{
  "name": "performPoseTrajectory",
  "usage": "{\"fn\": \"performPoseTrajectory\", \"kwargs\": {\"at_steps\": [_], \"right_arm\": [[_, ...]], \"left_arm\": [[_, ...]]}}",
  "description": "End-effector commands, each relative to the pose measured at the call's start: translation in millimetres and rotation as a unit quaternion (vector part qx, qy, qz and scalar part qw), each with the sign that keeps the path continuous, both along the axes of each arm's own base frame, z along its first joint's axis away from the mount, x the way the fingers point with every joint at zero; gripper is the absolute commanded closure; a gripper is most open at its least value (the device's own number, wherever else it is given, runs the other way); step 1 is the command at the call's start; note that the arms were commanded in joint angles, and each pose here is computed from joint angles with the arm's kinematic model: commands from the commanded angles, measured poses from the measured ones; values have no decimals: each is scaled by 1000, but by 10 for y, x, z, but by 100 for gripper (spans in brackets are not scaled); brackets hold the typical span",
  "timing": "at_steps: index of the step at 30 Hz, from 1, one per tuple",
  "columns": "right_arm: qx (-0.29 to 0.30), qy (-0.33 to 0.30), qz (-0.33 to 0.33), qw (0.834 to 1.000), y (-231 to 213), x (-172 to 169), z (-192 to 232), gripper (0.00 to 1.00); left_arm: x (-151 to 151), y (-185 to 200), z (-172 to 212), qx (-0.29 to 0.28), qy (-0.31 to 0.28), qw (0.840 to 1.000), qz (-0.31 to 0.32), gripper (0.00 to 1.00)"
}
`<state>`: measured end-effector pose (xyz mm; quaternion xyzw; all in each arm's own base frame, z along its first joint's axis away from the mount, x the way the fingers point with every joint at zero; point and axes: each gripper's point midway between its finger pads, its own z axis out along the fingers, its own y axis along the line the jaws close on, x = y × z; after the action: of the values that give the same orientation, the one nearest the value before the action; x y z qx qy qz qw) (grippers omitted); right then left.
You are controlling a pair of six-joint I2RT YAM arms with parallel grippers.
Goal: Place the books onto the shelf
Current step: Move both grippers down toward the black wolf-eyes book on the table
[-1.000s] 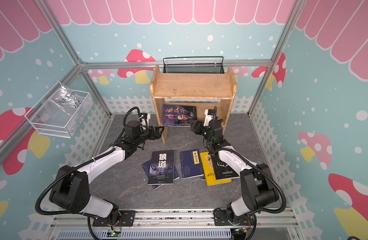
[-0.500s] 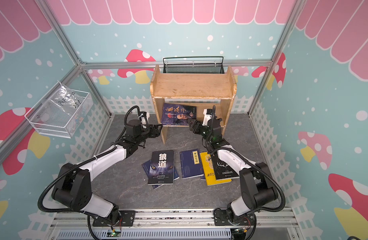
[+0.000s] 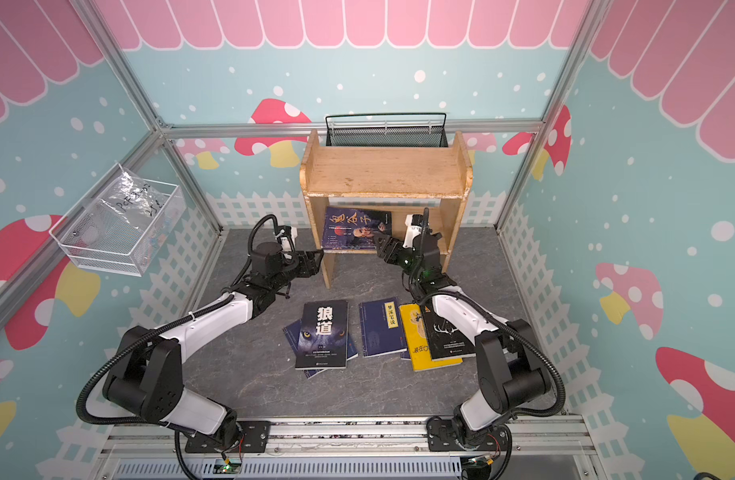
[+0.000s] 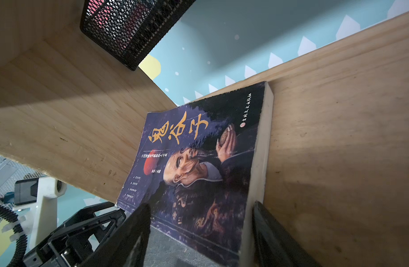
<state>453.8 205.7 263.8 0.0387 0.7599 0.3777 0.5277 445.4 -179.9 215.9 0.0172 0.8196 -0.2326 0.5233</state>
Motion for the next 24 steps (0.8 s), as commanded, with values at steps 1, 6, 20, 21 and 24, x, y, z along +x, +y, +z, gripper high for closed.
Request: {"fn": "performPoseTrajectory", "kwargs": {"at_steps": [1, 6, 20, 21, 24], "right_arm": [[-18, 51, 4, 999, 49, -48, -340, 28], [-68, 47, -52, 995, -181, -29, -280, 26], [-85, 0, -57, 995, -301, -363, 188, 24], [-84, 7, -45, 995, -243, -446, 140, 24], [-87, 38, -2, 995, -48, -741, -59, 24]], "left_arm": [[-43, 33, 137, -6, -17, 1000, 7, 25], [-114, 54, 174, -9, -17, 1000, 5, 24], [-614, 282, 255, -6, 7, 1000, 19, 8], [-669, 300, 186, -6, 25, 999, 21, 6], [-888, 296, -66, -14, 85, 996, 11, 4]]}}
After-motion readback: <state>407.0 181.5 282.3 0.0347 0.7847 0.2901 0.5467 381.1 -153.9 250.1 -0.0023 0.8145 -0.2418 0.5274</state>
